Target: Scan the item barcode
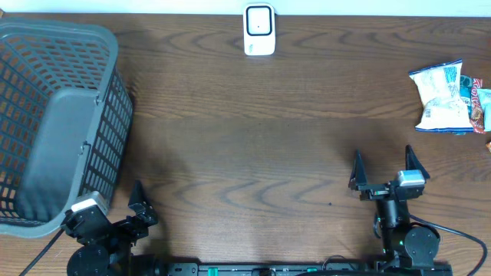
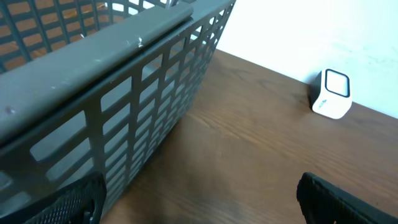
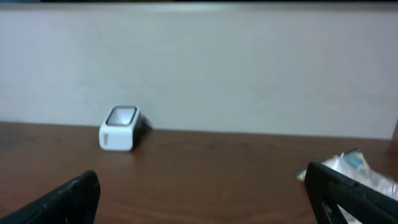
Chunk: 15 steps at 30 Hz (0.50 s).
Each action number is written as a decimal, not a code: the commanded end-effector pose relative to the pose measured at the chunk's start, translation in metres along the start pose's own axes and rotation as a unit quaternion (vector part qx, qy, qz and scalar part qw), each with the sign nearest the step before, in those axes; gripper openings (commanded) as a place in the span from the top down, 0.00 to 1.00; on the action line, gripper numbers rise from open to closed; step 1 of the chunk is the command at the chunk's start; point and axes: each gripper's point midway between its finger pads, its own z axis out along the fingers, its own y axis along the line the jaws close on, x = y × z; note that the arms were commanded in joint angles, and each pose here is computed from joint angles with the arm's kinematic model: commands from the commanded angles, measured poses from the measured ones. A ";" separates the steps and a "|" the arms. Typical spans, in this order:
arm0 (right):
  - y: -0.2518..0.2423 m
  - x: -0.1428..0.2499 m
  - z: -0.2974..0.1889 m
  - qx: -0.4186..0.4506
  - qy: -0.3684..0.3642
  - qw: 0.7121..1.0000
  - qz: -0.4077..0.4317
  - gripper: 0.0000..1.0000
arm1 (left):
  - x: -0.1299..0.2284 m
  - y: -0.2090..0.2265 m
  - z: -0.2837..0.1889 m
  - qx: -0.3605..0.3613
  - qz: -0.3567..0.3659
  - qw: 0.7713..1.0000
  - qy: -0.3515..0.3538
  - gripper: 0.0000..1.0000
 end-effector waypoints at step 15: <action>-0.014 0.051 -0.006 0.039 0.099 0.994 -0.003 0.01 | -0.002 0.003 -0.001 -0.007 0.000 1.000 -0.006 0.02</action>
